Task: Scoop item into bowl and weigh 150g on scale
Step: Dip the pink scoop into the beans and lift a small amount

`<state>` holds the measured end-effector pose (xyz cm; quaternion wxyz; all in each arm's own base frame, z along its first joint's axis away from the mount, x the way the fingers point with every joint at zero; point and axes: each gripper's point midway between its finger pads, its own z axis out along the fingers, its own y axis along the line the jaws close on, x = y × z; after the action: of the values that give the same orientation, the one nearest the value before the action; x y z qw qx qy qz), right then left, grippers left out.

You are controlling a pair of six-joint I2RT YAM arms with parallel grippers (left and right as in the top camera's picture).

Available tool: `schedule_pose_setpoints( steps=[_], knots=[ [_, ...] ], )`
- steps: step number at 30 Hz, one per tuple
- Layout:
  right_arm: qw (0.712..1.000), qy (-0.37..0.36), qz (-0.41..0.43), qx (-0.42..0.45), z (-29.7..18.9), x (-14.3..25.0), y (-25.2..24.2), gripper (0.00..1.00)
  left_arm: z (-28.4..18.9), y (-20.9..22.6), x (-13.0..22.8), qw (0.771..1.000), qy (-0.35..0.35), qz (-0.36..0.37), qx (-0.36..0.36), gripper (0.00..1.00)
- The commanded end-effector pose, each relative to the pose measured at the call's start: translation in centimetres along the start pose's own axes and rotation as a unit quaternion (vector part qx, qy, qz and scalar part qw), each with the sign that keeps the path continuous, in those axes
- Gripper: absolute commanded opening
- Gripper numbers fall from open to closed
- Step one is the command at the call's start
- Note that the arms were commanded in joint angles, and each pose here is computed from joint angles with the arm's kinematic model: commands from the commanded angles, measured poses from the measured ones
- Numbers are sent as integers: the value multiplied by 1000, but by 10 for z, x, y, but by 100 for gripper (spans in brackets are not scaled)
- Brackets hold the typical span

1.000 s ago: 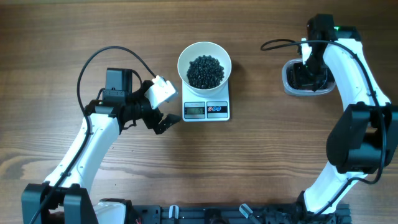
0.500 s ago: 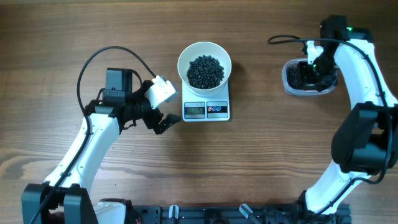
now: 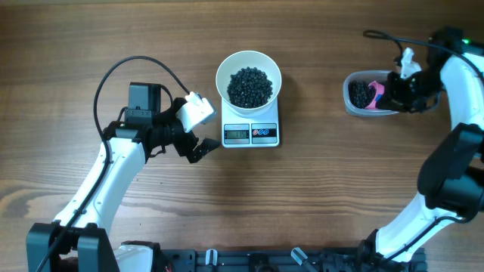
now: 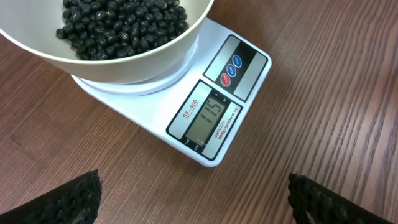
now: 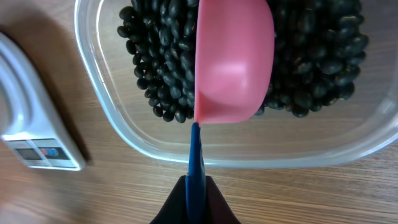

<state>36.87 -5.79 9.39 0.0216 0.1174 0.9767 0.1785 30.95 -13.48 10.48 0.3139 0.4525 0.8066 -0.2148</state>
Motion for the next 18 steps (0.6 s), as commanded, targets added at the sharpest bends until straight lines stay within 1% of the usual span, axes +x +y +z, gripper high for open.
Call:
schedule_pose_setpoints(
  steps=[1,10,16,18],
  knots=[
    [998,-3,-1,-66,-3,1,1,4,4,-5,3,1000,-3,-6,14,100],
    [991,-24,-5,-135,-20,4,-7,4,4,-5,3,1000,-3,-6,14,100],
    [980,-43,-22,-195,-28,0,10,4,4,-5,3,1000,-3,-6,14,100],
    [979,-44,-23,-200,-29,0,12,4,4,-5,3,1000,-3,-6,14,100]
  ],
)
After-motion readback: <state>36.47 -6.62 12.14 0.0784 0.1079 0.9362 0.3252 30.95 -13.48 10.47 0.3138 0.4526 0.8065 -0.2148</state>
